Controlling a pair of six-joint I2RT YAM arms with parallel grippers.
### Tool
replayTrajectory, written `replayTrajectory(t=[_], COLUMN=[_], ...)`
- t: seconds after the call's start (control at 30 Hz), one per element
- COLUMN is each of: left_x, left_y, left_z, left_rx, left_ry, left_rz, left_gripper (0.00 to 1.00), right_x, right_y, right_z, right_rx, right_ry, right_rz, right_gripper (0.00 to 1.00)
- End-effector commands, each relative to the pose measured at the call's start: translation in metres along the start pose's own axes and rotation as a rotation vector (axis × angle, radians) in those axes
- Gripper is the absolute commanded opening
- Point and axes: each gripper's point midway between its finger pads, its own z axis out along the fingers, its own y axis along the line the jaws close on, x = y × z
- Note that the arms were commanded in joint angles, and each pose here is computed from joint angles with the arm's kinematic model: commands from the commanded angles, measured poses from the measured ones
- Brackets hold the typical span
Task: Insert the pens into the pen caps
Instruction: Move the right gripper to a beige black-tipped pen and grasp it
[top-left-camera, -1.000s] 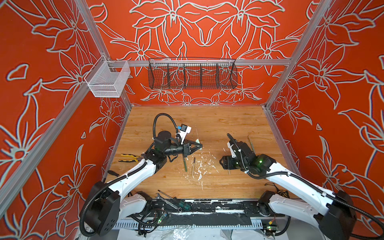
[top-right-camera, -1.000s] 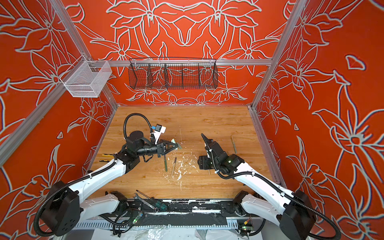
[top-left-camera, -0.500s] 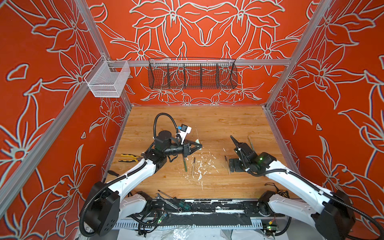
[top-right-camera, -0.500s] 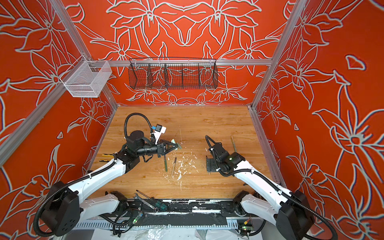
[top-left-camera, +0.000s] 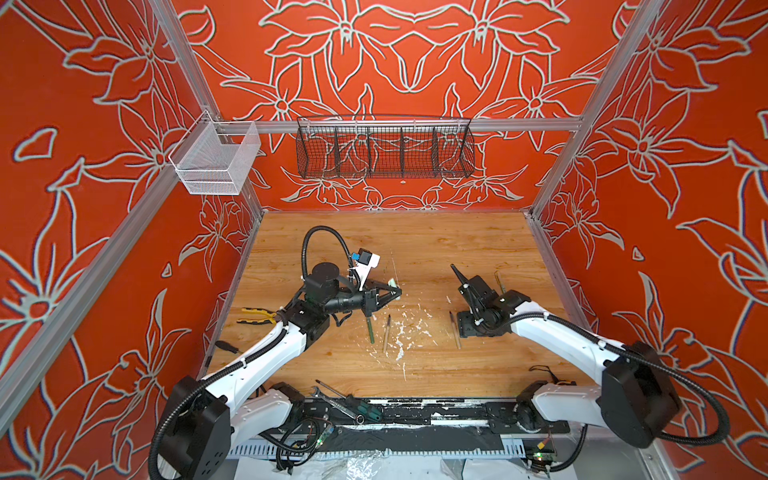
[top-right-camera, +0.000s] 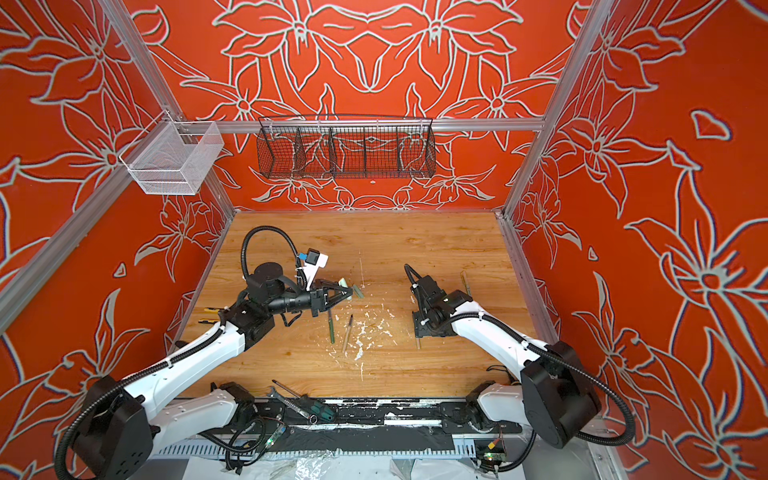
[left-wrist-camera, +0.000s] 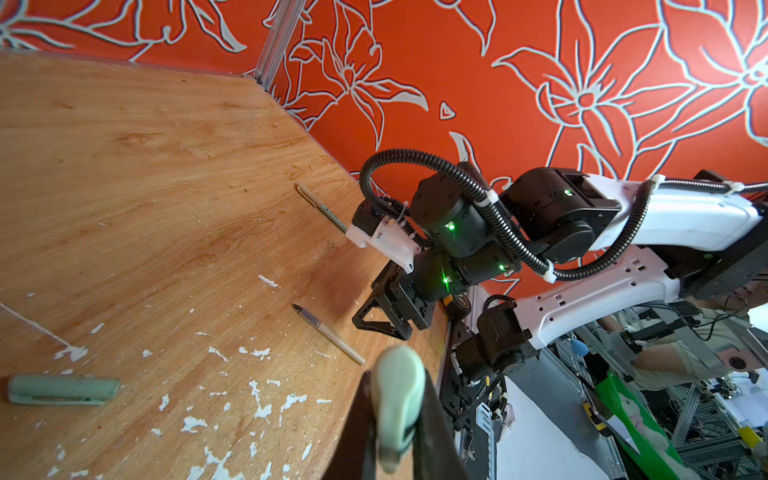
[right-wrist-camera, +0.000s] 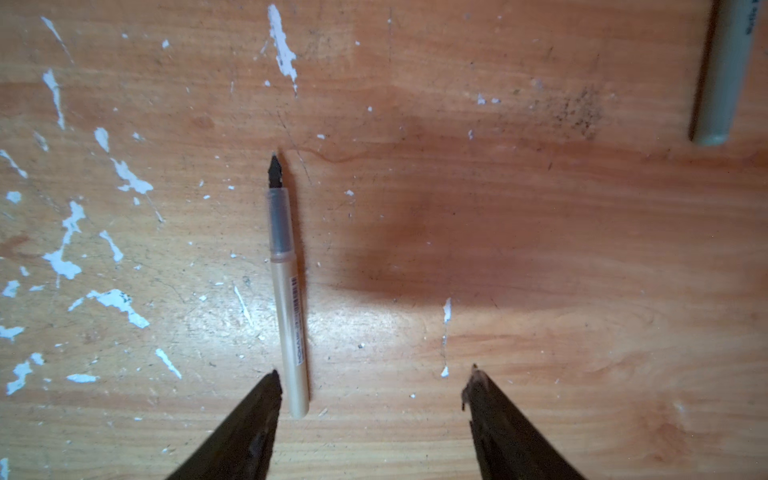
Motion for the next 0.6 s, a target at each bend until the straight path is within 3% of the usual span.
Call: replayTrajectory(t=[0.0, 0.3, 0.57], left_x=[-0.006, -0.006, -0.006], left_y=[-0.001, 0.000, -0.002], left_z=[-0.002, 0.000, -0.002], left_rx=[-0.005, 0.004, 0.001], left_ry=[-0.016, -0.013, -0.017], left_rz=[0.034, 0.027, 0.028], left_gripper=[0.00, 0.00, 0.00], right_x=[-0.008, 0.004, 0.010], right_y=[0.013, 0.032, 0.038], right_z=[0.002, 0.020, 0.037], right_rx=[-0.051, -0.137, -0.100], right_ry=[0.007, 0.067, 0.108], right_rz=[0.004, -0.015, -0.034], right_gripper=[0.69, 0.59, 0.50])
